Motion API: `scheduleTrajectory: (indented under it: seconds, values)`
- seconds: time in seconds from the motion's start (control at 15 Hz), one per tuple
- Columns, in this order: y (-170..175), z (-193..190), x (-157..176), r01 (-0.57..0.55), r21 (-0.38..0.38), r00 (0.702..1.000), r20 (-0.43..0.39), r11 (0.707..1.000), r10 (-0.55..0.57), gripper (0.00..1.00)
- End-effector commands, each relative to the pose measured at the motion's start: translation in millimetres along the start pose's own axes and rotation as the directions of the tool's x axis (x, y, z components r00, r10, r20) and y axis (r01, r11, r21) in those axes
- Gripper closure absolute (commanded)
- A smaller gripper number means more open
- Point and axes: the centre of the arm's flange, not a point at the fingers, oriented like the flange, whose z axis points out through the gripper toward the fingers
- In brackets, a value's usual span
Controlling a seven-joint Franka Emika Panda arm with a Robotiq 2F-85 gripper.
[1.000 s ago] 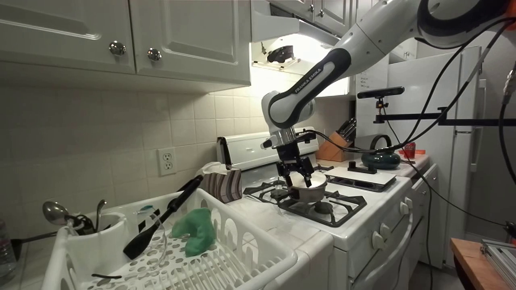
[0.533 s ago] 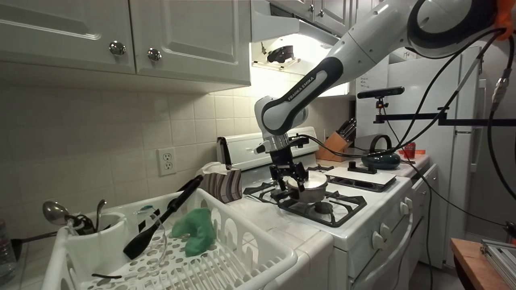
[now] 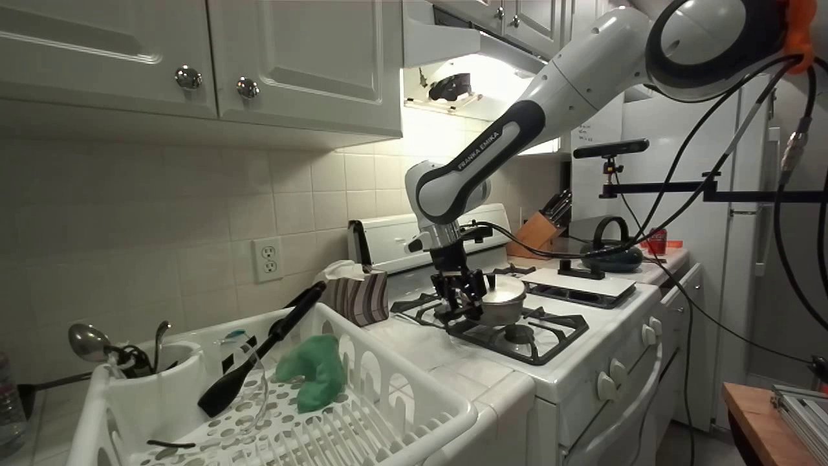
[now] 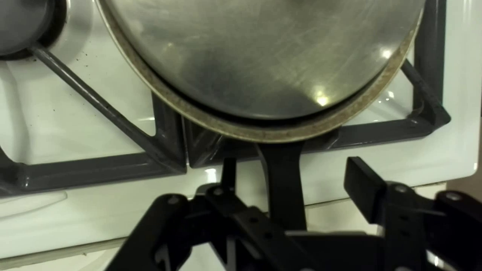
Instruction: Put the on the pot then move the green cloth to the right
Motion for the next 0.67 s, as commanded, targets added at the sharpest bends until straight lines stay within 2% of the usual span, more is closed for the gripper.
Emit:
scheduleTrajectory:
  seconds: [0.0,0.4,0.6]
  values:
    - [11.5,-1.6,1.3,-0.025,-0.022,0.999,0.019,0.999,0.025,0.56]
    - [15.7,-8.2,-1.3,-0.041,-0.035,0.999,0.025,0.999,0.042,0.98]
    - [16.0,-7.2,-1.8,-0.064,-0.029,0.998,0.027,0.998,0.065,0.94]
